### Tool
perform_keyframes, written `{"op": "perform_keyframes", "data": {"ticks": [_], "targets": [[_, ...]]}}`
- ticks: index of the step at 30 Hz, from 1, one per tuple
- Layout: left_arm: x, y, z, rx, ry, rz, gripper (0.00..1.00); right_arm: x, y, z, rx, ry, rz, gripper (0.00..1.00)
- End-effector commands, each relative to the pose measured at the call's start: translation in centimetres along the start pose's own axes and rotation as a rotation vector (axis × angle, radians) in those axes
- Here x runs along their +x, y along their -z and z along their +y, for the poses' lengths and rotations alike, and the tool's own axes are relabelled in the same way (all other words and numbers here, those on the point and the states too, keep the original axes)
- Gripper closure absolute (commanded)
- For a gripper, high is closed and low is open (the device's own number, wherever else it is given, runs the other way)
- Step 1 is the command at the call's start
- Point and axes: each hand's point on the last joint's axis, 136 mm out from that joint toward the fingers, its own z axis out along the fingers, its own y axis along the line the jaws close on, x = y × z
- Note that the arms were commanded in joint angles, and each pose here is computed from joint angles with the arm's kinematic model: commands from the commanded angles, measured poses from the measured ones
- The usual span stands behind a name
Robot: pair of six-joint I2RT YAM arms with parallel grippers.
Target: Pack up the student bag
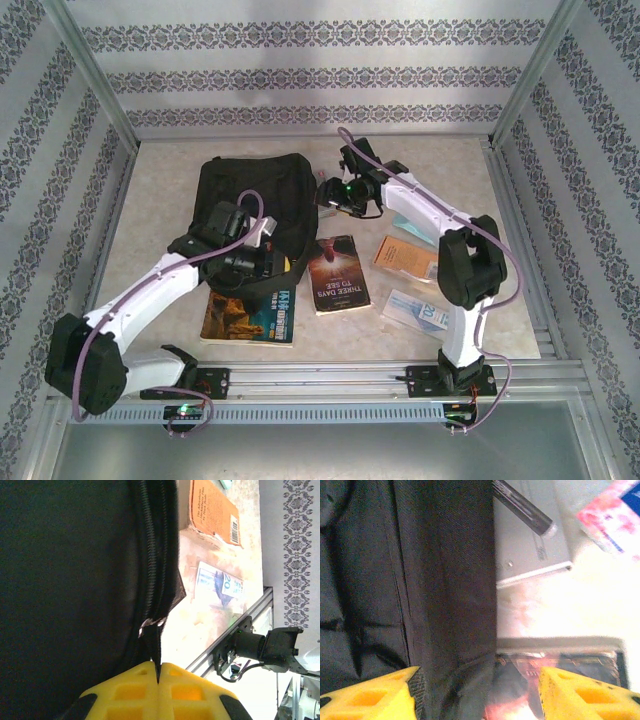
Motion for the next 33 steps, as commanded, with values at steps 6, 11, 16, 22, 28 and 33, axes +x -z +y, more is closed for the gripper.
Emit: {"op": "perform_keyframes", "data": {"ticks": [6,11,16,22,28,33], "targets": [[-2.4,-1.0,-3.6,0.009,-0.133,-0.019,1.0,5.5,5.5,-0.4,0.035,-0.124,0.009,0.42],[-2.7,-1.8,-4.3,0.013,-0.137,-0.012,1.0,8.5,4.9,1.5,-0.019,-0.112,0.089,0.41],[-3.0,-2.0,-4.8,0.032,-0.129,-0.024,1.0,9.7,3.1,2.2,-0.041,-0.118,0.143,0.43],[-2.6,-1.8,-4.8,0.036,-0.126,-0.023,1.0,10.5,0.6,1.5,0.018,-0.078,0.181,0.53],[-1.6,-1.7,-4.2,0.022,-0.125,0.0,1.0,9.8,-0.6,1.9,0.014,-0.039,0.168,0.69],[-0.9,-1.3,-3.3,-0.024,-0.136,0.017,1.0,8.6,0.0,1.9,0.049,0.023,0.129,0.86]]}}
